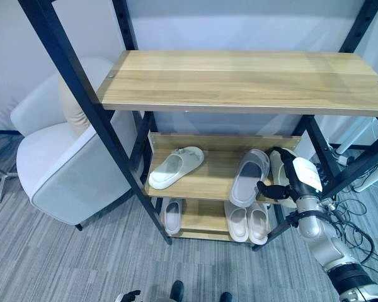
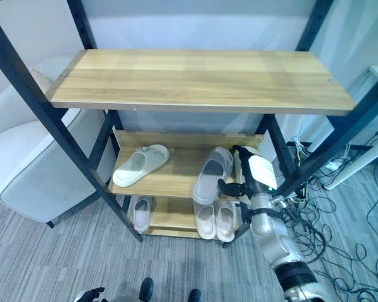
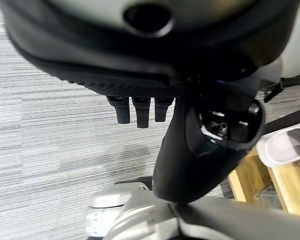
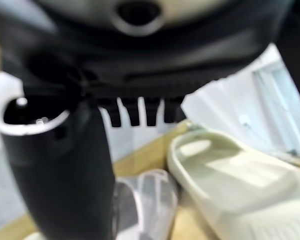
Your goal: Arrange the slippers neatly on the shoe rack.
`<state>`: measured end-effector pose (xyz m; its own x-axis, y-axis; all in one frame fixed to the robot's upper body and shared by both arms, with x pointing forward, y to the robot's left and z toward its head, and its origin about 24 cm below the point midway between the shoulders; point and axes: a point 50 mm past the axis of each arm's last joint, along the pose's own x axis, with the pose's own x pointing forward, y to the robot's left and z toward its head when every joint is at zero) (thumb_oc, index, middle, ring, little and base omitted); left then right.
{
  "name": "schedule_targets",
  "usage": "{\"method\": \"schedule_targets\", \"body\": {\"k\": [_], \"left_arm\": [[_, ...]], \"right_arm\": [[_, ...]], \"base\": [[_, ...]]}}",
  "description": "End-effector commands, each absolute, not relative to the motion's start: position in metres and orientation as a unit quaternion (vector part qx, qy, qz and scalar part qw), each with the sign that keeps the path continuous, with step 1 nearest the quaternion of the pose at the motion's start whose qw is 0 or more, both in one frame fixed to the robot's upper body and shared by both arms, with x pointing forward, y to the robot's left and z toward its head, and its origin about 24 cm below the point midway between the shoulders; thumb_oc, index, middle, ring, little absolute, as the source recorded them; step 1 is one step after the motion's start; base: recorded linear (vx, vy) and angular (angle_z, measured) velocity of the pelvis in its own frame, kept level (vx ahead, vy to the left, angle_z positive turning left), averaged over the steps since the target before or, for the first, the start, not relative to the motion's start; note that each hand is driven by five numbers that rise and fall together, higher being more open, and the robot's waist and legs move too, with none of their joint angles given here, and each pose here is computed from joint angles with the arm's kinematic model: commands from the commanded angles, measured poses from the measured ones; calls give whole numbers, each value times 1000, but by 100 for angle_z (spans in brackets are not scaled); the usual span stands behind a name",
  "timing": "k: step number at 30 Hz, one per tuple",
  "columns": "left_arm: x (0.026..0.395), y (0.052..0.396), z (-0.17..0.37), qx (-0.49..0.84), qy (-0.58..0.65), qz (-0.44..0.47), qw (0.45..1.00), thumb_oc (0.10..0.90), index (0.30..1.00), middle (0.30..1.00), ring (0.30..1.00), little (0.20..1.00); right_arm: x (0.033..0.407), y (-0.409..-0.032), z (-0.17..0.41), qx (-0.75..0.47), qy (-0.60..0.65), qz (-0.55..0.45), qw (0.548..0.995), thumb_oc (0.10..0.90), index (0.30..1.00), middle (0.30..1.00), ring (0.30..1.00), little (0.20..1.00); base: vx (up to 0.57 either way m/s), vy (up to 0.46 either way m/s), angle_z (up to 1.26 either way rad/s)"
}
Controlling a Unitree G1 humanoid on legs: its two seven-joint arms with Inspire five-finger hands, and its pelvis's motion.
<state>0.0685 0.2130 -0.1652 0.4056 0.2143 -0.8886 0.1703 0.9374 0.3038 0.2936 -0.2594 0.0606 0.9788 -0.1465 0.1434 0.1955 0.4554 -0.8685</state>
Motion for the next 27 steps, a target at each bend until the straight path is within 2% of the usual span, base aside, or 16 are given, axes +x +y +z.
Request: {"method": "schedule_targets", "body": {"k": [1, 10, 11, 12, 13, 21, 27], "left_arm": [[70, 182, -170, 190, 539, -62, 818, 800, 900, 900, 900, 900], [74, 188, -169, 196, 536, -51, 820, 800, 900, 900, 900, 900], [74, 189, -169, 194, 536, -48, 820, 800, 900, 900, 900, 900], [74, 189, -169, 194, 536, -45, 820, 800, 900, 900, 900, 900], [75, 190, -168, 193, 536, -41, 821, 800, 900, 900, 900, 900], [71, 194, -169, 186, 544, -26, 818, 800, 900, 900, 900, 900], [68, 193, -170, 179, 549, -22, 816, 800, 900, 900, 900, 900]], "right_arm": [[323, -256, 125, -504, -143, -168, 835, 800, 900, 900, 900, 900], [341, -253, 121, -494, -115, -183, 842, 800, 900, 900, 900, 900], [343, -252, 121, -499, -114, -180, 840, 582, 573, 573, 573, 573], [344, -252, 121, -502, -111, -179, 839, 445, 368, 368, 368, 368], [345, -253, 120, -506, -104, -176, 838, 400, 300, 300, 300, 300], [345, -253, 116, -511, -96, -165, 838, 400, 300, 300, 300, 300], [327, -240, 117, -483, -138, -144, 853, 400, 300, 300, 300, 300]], "base": [[0, 44, 2], [-6, 41, 9], [2, 21, 15], [-1, 27, 9], [9, 23, 3], [26, 12, 8], [40, -4, 0]]}}
